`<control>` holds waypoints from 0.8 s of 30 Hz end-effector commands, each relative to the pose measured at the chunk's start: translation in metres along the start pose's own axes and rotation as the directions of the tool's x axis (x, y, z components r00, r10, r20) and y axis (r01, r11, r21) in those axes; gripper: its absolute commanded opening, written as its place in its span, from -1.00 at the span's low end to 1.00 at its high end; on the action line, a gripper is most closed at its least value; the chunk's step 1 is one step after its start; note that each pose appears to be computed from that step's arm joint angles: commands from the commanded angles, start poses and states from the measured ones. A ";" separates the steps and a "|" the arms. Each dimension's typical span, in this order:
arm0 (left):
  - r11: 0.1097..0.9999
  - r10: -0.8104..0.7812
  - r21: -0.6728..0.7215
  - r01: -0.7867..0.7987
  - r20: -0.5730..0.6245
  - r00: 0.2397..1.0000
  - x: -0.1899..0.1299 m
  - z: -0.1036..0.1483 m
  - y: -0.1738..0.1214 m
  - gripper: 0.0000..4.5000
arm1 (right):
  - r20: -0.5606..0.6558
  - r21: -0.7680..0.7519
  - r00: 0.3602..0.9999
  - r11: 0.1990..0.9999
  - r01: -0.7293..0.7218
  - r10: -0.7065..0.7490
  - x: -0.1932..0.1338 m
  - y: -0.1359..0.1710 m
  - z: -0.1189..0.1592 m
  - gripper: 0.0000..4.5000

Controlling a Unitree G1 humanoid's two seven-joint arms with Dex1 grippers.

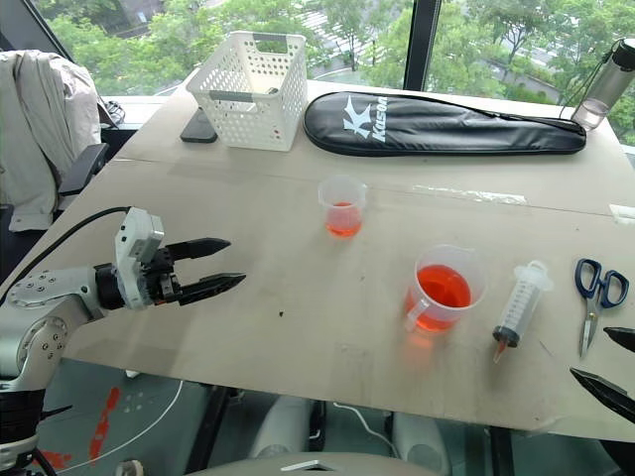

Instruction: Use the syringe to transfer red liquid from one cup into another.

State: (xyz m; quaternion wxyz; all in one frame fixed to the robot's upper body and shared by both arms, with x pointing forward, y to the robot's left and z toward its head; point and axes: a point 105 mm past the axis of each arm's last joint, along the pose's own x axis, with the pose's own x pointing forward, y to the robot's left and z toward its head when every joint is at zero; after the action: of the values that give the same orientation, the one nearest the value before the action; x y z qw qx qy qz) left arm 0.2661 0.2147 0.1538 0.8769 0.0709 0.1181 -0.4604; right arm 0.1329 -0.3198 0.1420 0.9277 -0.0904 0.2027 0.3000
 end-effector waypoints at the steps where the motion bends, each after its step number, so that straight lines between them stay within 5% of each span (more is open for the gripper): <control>1: 0.999 -0.016 0.053 0.013 0.054 0.998 0.004 0.018 -0.006 0.86 | 0.028 -0.010 0.999 0.999 0.047 -0.047 0.007 -0.009 0.012 0.98; 11: 0.963 -0.234 0.178 0.204 0.173 0.957 0.035 0.069 -0.049 0.86 | -0.006 -0.044 0.985 0.984 0.174 -0.174 0.043 -0.022 0.053 0.98; 19: 0.927 -0.352 0.206 0.312 0.195 0.916 0.038 0.078 -0.071 0.86 | 0.026 0.036 0.999 0.999 0.026 -0.027 0.059 0.000 0.081 0.98; 24: 0.925 -0.356 0.216 0.314 0.195 0.914 0.040 0.077 -0.072 0.86 | -0.037 0.105 0.991 0.986 0.132 -0.129 0.064 -0.020 0.077 0.98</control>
State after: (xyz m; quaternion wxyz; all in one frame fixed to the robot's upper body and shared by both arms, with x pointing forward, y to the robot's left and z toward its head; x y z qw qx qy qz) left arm 0.2447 0.1302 0.2102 0.7939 0.0651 0.0017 -0.6045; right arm 0.2125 -0.2710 0.1872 0.9409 -0.0565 0.2101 0.2595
